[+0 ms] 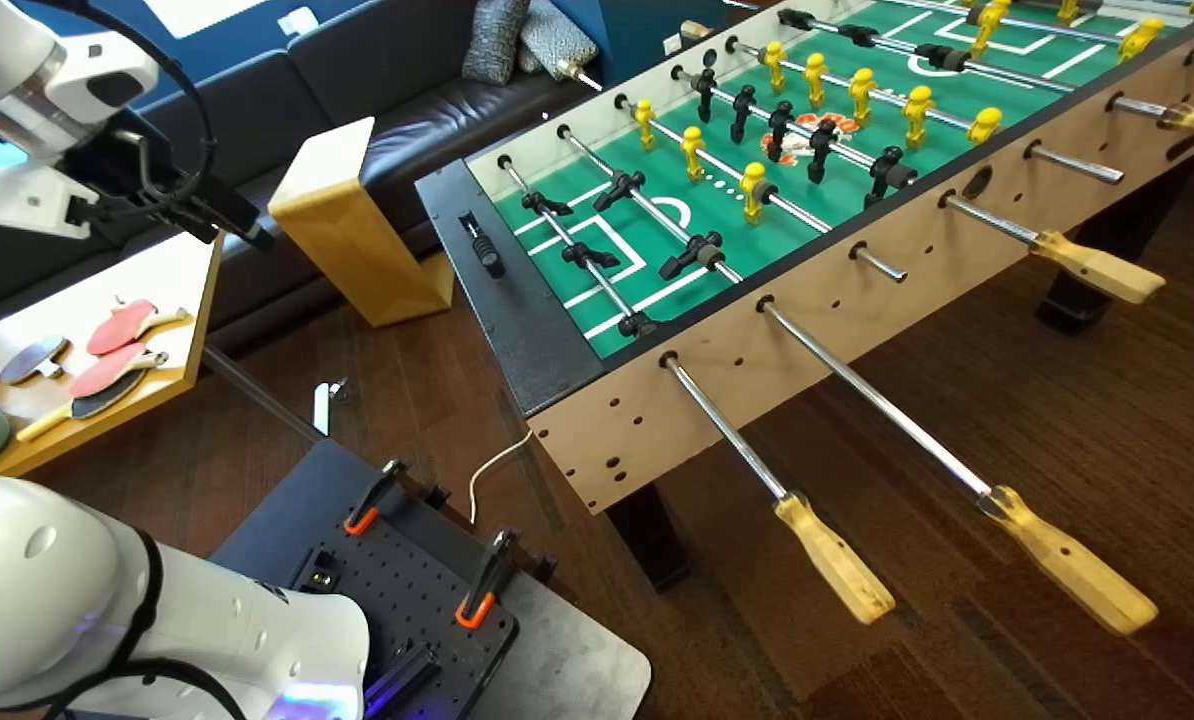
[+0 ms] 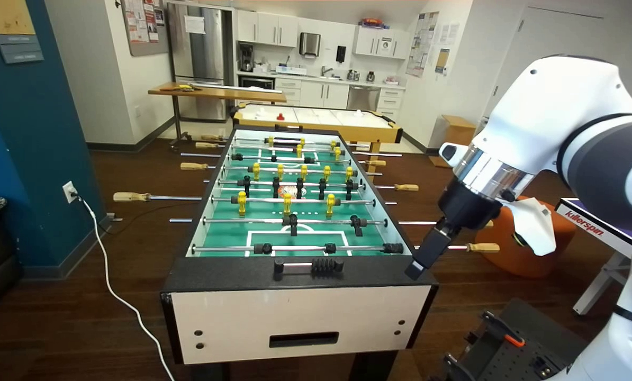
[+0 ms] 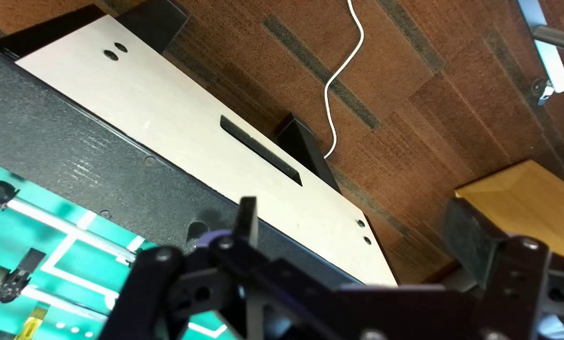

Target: Push the second handle of the table football slightly

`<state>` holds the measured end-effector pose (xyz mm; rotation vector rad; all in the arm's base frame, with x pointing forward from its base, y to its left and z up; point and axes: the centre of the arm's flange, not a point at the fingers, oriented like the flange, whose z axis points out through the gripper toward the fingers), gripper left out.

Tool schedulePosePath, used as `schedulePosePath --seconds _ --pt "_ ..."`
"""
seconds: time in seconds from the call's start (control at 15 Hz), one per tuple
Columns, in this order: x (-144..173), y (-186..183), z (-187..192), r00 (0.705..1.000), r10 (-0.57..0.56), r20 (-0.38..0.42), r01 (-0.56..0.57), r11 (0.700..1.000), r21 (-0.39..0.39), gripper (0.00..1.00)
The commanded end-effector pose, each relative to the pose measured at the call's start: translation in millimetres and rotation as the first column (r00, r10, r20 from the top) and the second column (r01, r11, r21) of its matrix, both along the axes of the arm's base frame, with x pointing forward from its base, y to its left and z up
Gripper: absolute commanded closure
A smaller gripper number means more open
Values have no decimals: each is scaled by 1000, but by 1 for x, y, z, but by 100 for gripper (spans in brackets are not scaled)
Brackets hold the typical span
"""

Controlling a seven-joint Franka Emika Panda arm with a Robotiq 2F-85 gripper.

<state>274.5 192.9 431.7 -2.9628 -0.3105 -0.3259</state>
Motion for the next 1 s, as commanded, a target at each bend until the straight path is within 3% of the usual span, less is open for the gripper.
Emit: schedulePosePath --seconds 0.0,0.2,0.47,0.73,0.93 --pt "2 -1 1 1000 -8 0 8 1000 -1 0" --pt "20 -20 13 989 -146 18 145 989 23 0" --pt "53 -71 23 930 -368 28 366 929 54 0" --pt "68 -137 25 826 -563 34 561 826 65 0" --pt "64 -171 24 721 -693 -2 692 720 52 0"
